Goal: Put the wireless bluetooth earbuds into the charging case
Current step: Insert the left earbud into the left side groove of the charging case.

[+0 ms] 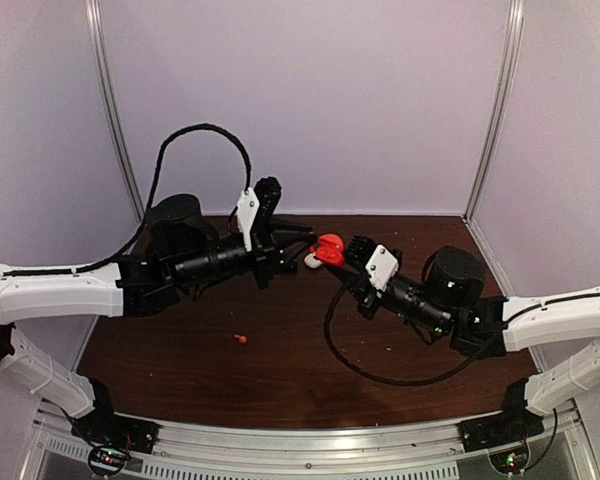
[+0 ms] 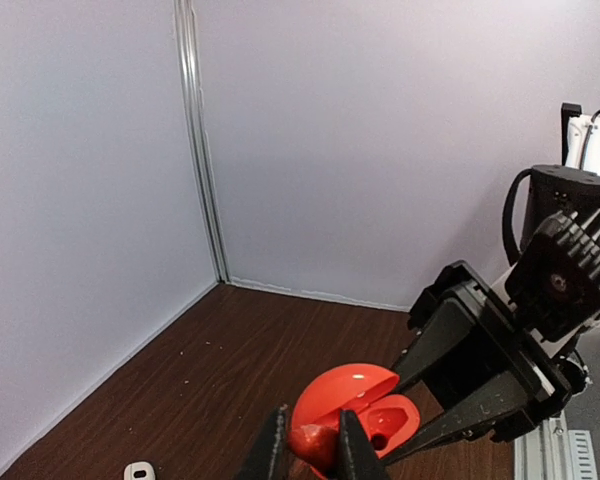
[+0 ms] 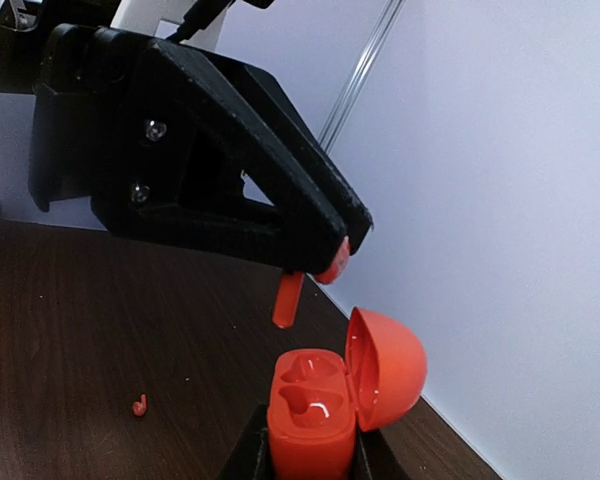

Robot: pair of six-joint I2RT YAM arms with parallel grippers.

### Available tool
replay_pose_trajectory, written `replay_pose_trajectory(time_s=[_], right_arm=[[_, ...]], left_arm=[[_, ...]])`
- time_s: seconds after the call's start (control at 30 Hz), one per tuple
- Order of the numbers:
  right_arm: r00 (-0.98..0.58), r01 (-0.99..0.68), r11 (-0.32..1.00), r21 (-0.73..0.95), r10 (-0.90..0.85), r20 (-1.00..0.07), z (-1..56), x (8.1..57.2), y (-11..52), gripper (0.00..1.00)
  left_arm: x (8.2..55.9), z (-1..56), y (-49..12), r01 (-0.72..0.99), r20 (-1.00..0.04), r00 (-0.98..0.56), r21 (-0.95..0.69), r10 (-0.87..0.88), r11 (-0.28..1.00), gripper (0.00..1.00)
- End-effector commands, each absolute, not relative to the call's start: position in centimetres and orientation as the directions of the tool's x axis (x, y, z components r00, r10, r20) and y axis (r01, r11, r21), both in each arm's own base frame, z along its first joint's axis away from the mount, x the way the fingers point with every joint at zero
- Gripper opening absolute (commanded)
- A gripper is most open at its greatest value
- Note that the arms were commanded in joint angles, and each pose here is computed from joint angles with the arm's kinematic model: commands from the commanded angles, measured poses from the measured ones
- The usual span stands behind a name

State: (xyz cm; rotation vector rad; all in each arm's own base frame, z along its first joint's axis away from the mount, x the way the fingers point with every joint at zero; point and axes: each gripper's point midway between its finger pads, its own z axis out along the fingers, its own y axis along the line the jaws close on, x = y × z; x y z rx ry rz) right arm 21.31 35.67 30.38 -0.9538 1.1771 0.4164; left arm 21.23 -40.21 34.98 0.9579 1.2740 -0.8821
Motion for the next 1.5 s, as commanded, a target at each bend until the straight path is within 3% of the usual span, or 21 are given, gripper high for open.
replay_pose_trajectory(time_s=[0.0,0.4,1.47], right_arm=[[0.351,-0.673,0.638,-0.374,-0.169,-0.921,31.8,22.2,35.6,0.0],[0.313,-0.63,0.698,-0.34,-0.172,-0.934,32.2,23.3,35.7,0.0],[0.305,-0.63,0.695,-0.346,-0.188,-0.933,32.0,23.0,36.5,0.0]], left_arm=[[22.4,37.3,-40.1,0.909,-0.991,0.069,0.015,-0.114,0.416,0.04],[23.1,36.4,-40.5,0.903,-0.992,0.03,-0.027,-0.125,0.429,0.04],[23.7,35.9,-41.0,0.895,-0.991,0.013,-0.047,-0.131,0.444,0.04]])
